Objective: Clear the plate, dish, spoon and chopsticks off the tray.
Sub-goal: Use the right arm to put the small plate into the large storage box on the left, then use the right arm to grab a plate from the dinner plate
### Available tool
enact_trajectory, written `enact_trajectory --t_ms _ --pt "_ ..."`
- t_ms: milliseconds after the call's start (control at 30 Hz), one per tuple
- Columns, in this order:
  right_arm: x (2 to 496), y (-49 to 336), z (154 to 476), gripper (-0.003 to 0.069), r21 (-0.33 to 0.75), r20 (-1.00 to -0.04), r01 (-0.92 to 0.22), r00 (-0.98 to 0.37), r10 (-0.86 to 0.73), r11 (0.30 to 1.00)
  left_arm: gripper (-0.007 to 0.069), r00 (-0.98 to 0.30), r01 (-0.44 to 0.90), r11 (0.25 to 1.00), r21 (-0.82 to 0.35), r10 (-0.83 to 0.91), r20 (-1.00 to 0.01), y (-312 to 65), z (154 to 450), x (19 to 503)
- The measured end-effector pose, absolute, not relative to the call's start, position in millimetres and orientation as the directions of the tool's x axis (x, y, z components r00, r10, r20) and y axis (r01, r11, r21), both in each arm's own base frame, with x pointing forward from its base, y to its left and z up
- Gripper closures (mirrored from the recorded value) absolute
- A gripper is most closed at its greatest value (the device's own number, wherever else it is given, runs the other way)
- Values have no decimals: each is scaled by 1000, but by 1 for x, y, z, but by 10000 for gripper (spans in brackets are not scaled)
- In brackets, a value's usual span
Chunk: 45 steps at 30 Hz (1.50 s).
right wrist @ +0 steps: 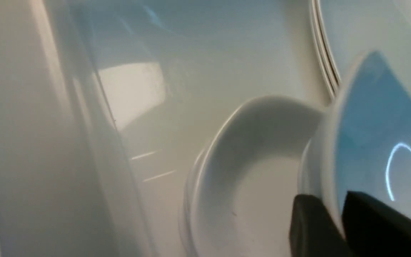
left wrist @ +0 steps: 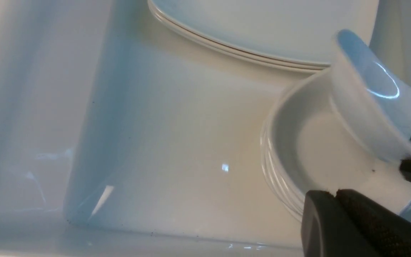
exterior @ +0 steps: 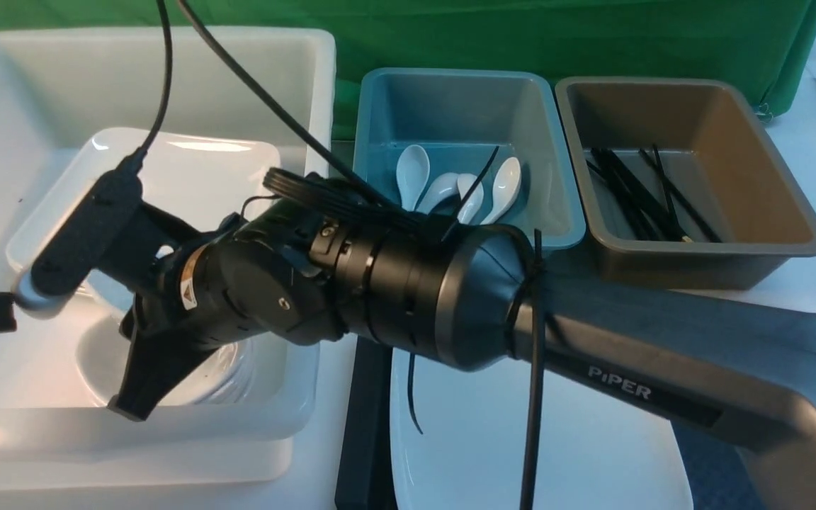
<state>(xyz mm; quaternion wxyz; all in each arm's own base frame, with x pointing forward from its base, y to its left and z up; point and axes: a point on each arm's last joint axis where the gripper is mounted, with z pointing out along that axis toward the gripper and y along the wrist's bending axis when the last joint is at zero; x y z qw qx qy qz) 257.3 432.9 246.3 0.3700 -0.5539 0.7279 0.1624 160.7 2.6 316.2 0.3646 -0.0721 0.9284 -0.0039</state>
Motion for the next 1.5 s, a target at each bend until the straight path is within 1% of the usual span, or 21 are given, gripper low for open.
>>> enact_trajectory --t_ms 33,67,100,167,200,267,533,700,733,767,833,867,900,967,1133,1233,1267,1333,1433,1467,1500 --pt "257 433 246 459 -168 -719 -927 -117 -685 336 611 -724 -128 990 -63 -136 -676 2 316 161" --pt "257 434 245 389 -152 -721 -926 -135 -679 346 611 -725 -120 991 -66 -133 -676 2 316 161" --pt "257 434 245 360 -146 -723 -925 -142 -676 351 611 -725 -120 991 -66 -133 -676 1 316 161" --pt "257 434 245 323 -137 -729 -923 -151 -668 359 611 -725 -117 991 -64 -129 -676 1 316 161" --pt "257 435 246 287 -125 -736 -920 -165 -656 372 611 -726 -116 991 -63 -128 -676 1 316 161" --pt "257 435 246 260 -107 -741 -915 -187 -644 389 611 -726 -116 991 -63 -127 -676 1 316 161" --pt "252 427 270 245 -69 -760 -904 -226 -609 422 611 -725 -115 992 -59 -124 -677 2 316 161" --pt "253 410 294 272 -124 -738 -897 -203 -644 425 611 -732 -80 996 -26 -77 -677 2 316 161" --pt "259 394 308 330 -141 -721 -880 -222 -657 453 611 -735 -58 998 -9 -49 -676 2 316 161" --pt "260 392 310 341 -148 -718 -877 -223 -660 457 611 -736 -54 999 -6 -44 -675 1 316 160" --pt "278 345 344 517 -180 -690 -814 -295 -661 552 611 -738 47 999 21 49 -673 -3 316 160" --pt "284 328 355 566 -186 -684 -789 -323 -654 585 611 -734 98 995 17 84 -674 -6 316 160" --pt "285 322 361 580 -186 -689 -781 -329 -646 596 611 -732 109 994 27 98 -674 -6 316 160" --pt "300 258 393 620 -185 -664 -677 -448 -599 712 611 -698 232 972 -35 141 -702 -18 318 161" --pt "306 138 425 632 -172 -549 -438 -701 -455 882 610 -621 375 922 -93 175 -764 -33 325 162" --pt "301 96 425 632 -135 -532 -340 -768 -358 931 610 -609 391 916 -92 183 -772 -34 325 163" --pt "291 73 420 634 -76 -518 -289 -806 -286 954 610 -608 404 911 -84 199 -768 -34 324 165" --pt "285 59 408 634 -32 -484 -260 -841 -242 965 610 -606 418 905 -72 219 -765 -35 322 167" --pt "261 38 359 628 117 -359 -199 -922 -146 973 610 -612 453 887 -90 236 -755 -38 317 175" --pt "259 37 356 626 123 -351 -203 -924 -149 971 610 -610 456 885 -89 238 -756 -38 317 175" --pt "253 37 326 606 180 -295 -183 -947 -124 966 610 -609 481 872 -91 257 -750 -41 316 180"
